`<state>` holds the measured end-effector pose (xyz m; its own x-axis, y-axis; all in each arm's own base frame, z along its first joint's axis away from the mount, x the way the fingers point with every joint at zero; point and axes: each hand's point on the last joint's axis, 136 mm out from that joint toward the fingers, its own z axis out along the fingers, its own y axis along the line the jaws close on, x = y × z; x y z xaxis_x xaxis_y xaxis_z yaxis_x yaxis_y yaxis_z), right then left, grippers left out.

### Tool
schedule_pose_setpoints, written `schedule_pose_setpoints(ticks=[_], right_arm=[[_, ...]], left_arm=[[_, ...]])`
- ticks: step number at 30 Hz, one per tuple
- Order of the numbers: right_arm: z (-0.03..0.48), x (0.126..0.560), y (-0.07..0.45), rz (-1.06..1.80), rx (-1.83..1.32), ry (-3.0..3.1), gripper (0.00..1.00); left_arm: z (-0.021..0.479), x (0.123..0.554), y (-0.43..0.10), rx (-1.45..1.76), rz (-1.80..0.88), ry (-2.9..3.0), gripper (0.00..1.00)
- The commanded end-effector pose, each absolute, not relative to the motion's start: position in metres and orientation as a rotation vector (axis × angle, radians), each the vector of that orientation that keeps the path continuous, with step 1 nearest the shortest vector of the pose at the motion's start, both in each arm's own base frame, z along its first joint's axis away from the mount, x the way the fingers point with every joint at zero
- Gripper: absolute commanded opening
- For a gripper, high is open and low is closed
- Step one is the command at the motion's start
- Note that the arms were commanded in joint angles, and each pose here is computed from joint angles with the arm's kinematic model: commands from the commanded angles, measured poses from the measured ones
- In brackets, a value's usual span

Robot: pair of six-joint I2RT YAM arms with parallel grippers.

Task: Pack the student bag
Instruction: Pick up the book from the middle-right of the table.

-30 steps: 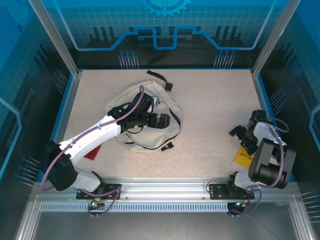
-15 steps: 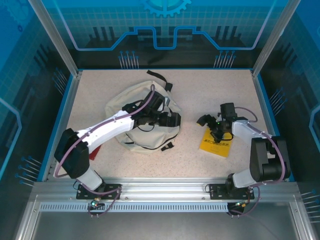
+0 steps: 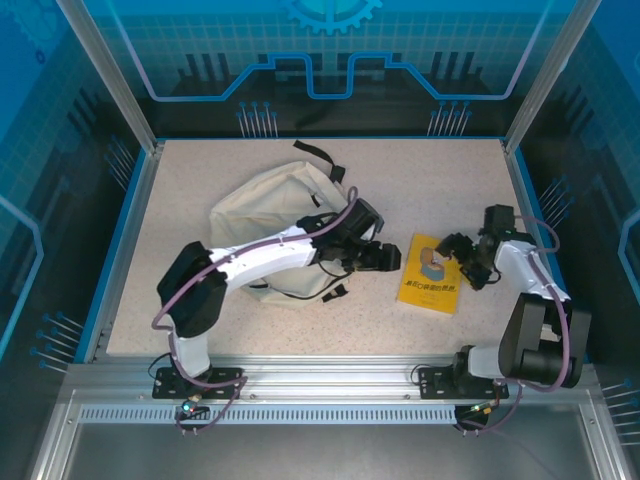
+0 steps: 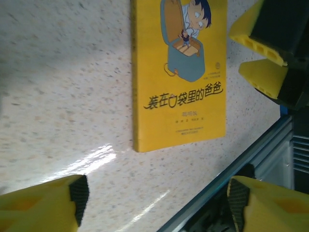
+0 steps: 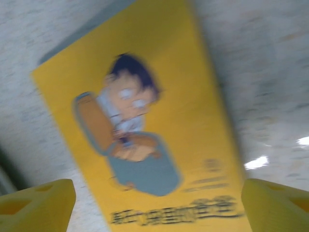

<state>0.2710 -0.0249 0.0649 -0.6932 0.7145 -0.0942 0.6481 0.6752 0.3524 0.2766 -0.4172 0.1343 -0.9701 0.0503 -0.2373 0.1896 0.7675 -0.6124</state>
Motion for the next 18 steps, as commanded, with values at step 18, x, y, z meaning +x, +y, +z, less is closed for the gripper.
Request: schedule_pose_setpoints(ticks=[18], right_arm=[[0.034, 0.251, -0.007, 0.474, 0.952, 2.875, 0.54]], left_arm=[[0.058, 0.294, -0.471, -0.106, -0.928, 2.978, 0.54]])
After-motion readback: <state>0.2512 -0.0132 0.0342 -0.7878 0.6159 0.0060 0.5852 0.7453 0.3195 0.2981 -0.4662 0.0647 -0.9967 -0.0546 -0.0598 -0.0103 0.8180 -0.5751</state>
